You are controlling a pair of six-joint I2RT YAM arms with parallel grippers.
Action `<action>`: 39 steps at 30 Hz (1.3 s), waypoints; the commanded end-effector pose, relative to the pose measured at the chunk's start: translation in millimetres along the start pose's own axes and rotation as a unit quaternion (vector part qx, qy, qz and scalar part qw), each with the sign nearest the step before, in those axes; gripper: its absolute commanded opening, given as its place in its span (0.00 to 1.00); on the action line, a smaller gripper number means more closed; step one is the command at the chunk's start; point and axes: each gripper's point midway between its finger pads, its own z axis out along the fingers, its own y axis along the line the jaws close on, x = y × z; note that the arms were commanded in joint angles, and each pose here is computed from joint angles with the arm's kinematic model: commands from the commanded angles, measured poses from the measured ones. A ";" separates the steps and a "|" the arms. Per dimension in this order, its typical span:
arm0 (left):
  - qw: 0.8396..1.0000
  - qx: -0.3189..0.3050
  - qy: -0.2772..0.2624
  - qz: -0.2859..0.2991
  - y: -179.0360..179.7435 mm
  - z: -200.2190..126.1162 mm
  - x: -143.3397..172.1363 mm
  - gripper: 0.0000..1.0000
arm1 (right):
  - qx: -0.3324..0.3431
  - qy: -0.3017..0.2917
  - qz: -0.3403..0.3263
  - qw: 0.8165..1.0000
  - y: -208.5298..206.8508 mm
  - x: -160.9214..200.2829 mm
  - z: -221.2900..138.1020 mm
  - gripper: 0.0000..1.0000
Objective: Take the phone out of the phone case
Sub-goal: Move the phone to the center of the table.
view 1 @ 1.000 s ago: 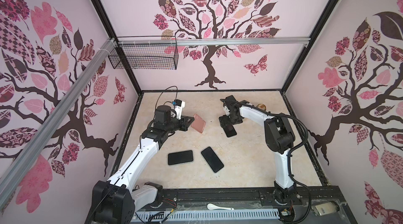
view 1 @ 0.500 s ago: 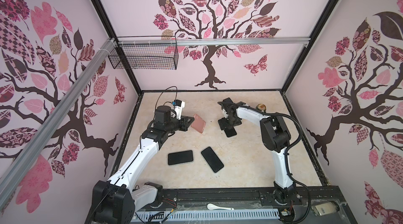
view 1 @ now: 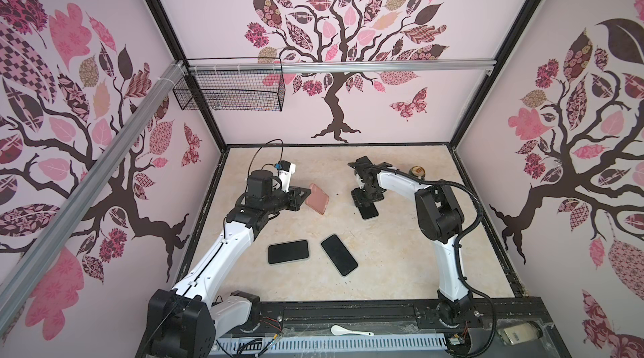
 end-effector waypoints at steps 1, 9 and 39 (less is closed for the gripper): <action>1.000 0.011 0.009 0.000 -3.9 -3.9 6.7 0.00 | 0.015 0.048 0.021 0.998 -5.1 26.5 14.0 0.72; 0.999 0.044 0.029 0.003 -23.4 -15.1 9.2 0.00 | 0.021 0.045 0.070 0.996 -11.3 45.1 -11.6 0.71; 0.992 0.097 0.076 0.017 -61.3 7.2 29.7 0.00 | 0.003 0.051 0.137 0.989 -21.4 131.9 -31.0 0.90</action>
